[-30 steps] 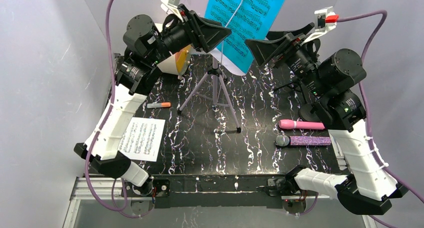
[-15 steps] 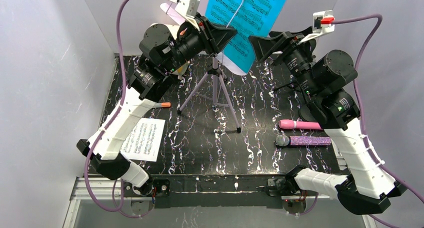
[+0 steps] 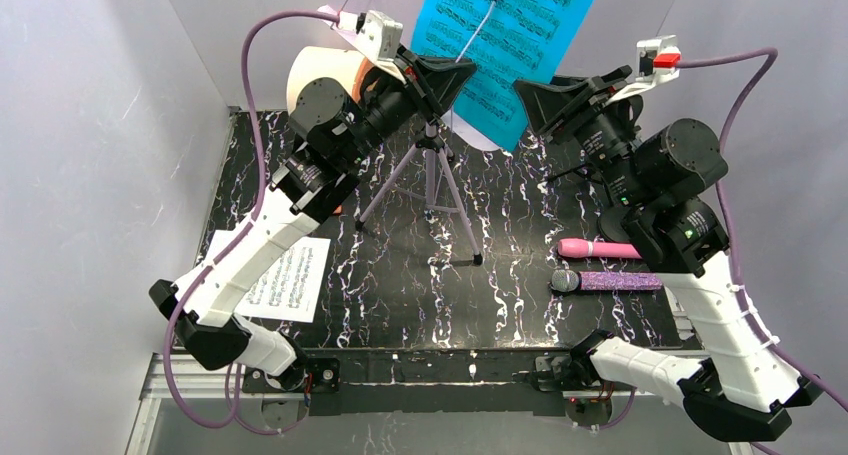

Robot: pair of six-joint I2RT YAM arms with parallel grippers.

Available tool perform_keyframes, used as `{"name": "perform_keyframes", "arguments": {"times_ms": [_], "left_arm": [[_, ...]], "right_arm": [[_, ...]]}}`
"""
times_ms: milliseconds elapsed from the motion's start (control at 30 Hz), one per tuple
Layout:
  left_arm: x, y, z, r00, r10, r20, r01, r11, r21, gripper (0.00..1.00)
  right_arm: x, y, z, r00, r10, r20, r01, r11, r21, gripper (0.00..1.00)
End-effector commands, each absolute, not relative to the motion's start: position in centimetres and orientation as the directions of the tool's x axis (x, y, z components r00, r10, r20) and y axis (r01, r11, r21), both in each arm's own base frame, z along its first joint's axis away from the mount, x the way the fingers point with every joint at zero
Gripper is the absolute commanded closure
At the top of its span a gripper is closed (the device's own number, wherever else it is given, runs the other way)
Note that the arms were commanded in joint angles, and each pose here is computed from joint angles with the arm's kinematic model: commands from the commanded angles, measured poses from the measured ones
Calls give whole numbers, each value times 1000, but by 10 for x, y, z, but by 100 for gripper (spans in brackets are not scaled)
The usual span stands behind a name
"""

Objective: Pack up the instrument practice props
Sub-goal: Pick up the sheet music from the music stand.

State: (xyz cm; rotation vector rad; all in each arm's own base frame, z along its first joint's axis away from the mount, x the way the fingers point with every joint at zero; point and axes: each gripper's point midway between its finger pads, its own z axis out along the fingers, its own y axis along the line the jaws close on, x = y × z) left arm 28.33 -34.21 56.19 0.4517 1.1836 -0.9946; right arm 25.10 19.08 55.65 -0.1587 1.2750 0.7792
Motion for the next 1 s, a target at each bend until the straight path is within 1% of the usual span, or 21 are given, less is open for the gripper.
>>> {"name": "perform_keyframes", "arguments": {"times_ms": [0,133,233,267,500,600,733,833,967], "left_arm": [[262,-321,601,190,-469,-863,838,536,-107,100],[262,-321,605,213,-474,-854,836,541,-92,100],[263,-320,607,222,-474,-852,832,548,-87,100],[262,-320,608,225,-476,-850,832,548,-87,100],[264,-320,609,228,-486,-844,830,550,-91,100],[265,-319,609,237,-481,-844,825,558,-86,100],[267,-317,608,248,-471,-846,813,576,-83,100],[268,-315,609,256,-468,-846,808,584,-79,100],[271,-316,605,258,-456,-852,800,596,-77,100]], "right_arm": [[251,172,563,144,438,-887,-552,780,296,53],[247,173,563,142,438,-888,-568,770,289,58],[246,174,563,141,440,-887,-575,766,289,68],[245,173,564,145,444,-884,-576,764,289,70],[239,165,560,146,452,-880,-563,769,302,78],[237,160,555,142,451,-881,-548,777,309,84],[232,151,552,145,453,-880,-529,786,318,91],[227,144,551,148,453,-879,-516,793,322,99],[220,136,548,146,452,-880,-504,799,327,99]]}}
